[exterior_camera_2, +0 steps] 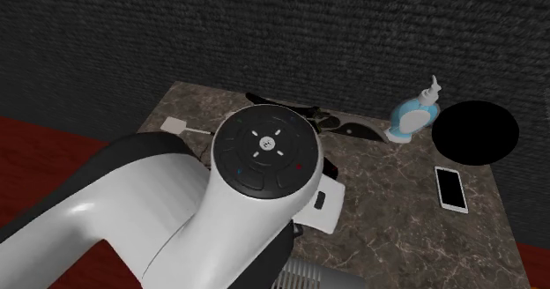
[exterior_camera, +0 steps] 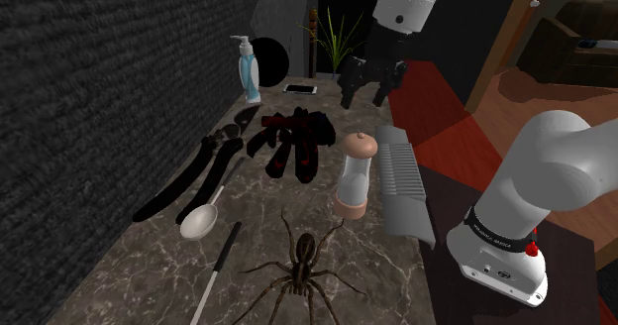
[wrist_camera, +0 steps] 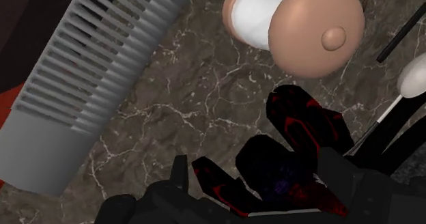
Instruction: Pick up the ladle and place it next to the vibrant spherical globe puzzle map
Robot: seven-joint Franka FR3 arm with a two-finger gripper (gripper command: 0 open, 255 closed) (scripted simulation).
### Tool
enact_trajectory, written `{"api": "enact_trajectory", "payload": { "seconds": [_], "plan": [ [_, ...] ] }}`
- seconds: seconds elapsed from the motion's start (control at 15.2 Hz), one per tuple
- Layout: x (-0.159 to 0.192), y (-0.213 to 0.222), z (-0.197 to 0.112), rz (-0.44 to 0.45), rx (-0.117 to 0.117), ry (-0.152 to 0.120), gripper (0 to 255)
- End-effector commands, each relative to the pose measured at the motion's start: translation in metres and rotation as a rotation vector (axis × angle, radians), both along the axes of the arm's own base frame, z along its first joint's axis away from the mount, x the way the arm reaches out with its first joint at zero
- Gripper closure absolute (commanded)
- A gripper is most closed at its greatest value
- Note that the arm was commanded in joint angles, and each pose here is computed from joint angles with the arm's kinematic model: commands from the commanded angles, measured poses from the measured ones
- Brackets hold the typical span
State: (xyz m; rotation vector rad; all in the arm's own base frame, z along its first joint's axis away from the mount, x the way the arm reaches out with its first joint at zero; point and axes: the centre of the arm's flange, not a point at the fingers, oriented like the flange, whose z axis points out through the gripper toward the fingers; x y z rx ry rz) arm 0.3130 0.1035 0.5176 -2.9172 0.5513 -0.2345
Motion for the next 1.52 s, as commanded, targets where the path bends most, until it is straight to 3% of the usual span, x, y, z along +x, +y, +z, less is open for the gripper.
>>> {"api": "enact_trajectory", "payload": {
  "seconds": [0.0,0.73,1.45],
  "plan": [
    [0.002,0.022,-0.013,-0.05,0.022,-0.002,0],
    [0.044,0.134,-0.08,-0.302,0.134,-0.011,0],
    [0.114,0.238,-0.134,-0.555,0.246,-0.02,0]
  ]
}}
